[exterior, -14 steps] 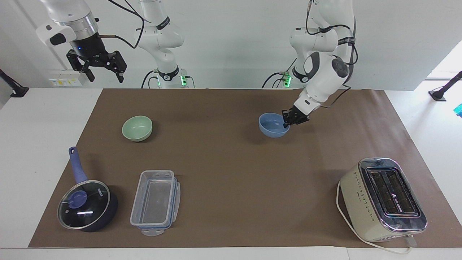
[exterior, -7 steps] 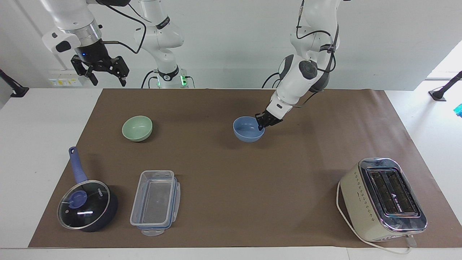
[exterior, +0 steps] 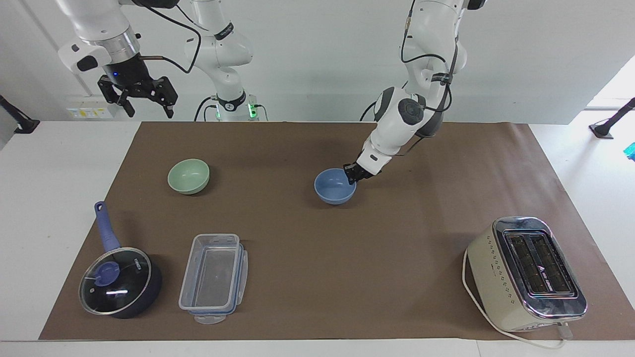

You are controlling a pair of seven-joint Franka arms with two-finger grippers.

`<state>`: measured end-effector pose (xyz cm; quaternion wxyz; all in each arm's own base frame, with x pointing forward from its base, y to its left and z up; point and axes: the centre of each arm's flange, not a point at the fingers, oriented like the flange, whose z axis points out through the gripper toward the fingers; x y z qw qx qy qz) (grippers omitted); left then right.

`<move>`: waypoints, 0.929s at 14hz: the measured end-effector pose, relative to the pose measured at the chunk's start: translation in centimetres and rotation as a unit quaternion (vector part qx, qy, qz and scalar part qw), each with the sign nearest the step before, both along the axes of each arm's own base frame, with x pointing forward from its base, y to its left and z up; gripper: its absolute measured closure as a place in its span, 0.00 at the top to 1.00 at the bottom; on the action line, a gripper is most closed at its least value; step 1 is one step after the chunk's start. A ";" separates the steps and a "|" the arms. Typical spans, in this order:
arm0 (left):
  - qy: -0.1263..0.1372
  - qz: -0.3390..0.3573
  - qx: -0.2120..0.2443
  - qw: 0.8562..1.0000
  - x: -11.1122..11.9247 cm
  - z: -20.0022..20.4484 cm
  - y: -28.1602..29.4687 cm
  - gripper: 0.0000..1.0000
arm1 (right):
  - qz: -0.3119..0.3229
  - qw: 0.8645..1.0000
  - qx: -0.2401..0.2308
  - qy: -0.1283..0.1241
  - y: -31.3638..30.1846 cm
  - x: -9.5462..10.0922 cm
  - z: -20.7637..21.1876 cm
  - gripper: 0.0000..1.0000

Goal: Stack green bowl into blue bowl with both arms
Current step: 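Grip the blue bowl rim and slide it toward the table center, then release the blue bowl and withdraw the left gripper to rest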

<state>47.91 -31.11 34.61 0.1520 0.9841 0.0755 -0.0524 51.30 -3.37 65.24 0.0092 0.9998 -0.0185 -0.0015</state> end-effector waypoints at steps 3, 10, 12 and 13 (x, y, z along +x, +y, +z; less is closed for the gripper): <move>-0.023 -0.022 0.022 0.999 0.7 1.1 0.4 0.81 | 0.000 1.000 0.000 0.000 0.0 0.0 0.0 1.00; -0.074 -0.112 0.051 0.990 2.2 13.7 11.7 1.00 | 0.000 1.000 0.000 0.001 0.0 0.0 -0.1 1.00; -0.082 -0.128 0.070 0.986 2.5 17.2 15.0 1.00 | 0.000 1.000 0.000 0.001 0.0 0.0 -0.1 1.00; -0.086 -0.135 0.078 0.984 2.9 19.0 16.0 1.00 | 0.000 1.000 0.000 0.001 0.0 0.0 -0.1 1.00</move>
